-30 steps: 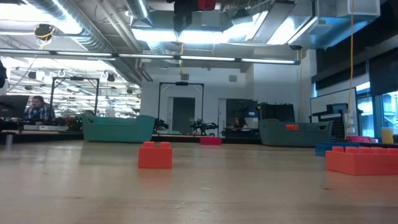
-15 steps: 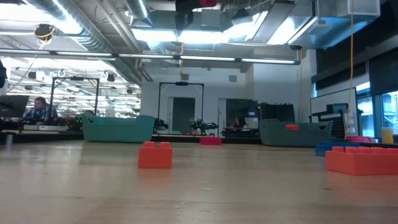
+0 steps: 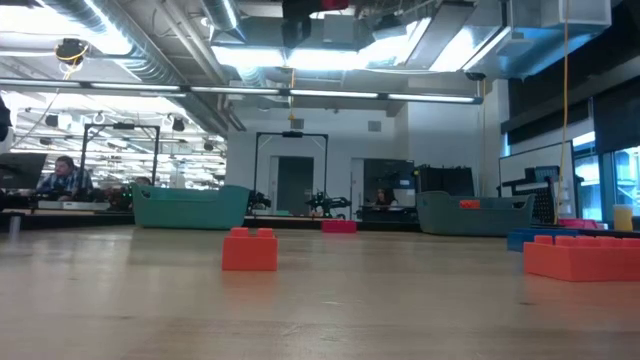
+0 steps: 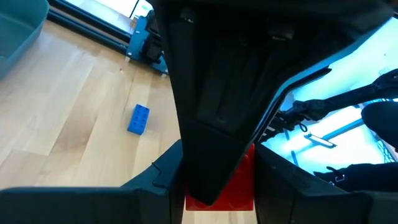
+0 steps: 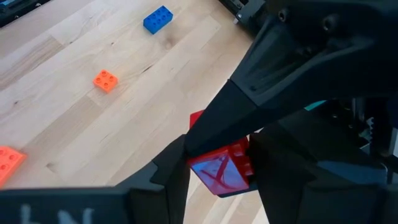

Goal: Sort & place blocks by color
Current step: Put the red game piece into the yellow bin

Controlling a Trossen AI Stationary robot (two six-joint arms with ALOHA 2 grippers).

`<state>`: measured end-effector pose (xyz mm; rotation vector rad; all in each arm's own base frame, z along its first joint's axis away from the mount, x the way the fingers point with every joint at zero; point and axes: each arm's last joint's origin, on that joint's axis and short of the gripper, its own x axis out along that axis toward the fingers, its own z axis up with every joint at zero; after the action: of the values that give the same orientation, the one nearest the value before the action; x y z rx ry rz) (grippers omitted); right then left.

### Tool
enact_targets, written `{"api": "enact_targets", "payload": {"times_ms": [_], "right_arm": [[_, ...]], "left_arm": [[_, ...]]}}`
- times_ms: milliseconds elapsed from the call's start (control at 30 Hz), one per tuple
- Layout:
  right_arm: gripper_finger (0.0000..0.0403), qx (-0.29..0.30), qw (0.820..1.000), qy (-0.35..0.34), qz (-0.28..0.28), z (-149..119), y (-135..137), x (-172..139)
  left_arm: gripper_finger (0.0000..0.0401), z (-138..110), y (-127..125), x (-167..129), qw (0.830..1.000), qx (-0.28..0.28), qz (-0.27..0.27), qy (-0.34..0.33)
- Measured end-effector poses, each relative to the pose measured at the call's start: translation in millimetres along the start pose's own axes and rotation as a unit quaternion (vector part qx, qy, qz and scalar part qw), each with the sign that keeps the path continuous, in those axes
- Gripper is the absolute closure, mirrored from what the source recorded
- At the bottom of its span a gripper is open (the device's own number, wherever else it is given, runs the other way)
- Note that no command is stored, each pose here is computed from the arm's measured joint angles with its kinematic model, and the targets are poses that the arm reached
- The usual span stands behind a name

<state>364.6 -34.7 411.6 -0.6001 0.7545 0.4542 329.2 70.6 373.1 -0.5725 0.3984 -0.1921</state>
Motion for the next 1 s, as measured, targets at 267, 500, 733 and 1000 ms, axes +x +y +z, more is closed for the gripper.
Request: {"api": "enact_targets", "payload": {"times_ms": [267, 500, 733, 1000], "right_arm": [[0.0252, 0.006, 1.000, 0.001, 0.000, -0.3, 0.0, 0.2], [0.0280, 0.009, 1.000, 0.003, 0.002, -0.8, 0.1, 1.4], [0.0321, 0.010, 1.000, 0.007, 0.004, -1.6, 0.4, 2.0], [0.0321, 0.068, 0.997, 0.034, -0.003, -4.7, 1.6, 2.0]], "left_arm": [[0.0233, -0.2, 0.7, -0.1, 1.000, 0.002, 0.007, -0.001], [0.0208, -3.3, 2.7, -1.1, 1.000, -0.009, 0.022, 0.013], [0.0207, -2.6, 7.4, -4.1, 0.999, -0.017, 0.027, 0.017], [0.0205, -18.5, 17.6, -7.0, 0.992, -0.033, 0.086, 0.087]]}}
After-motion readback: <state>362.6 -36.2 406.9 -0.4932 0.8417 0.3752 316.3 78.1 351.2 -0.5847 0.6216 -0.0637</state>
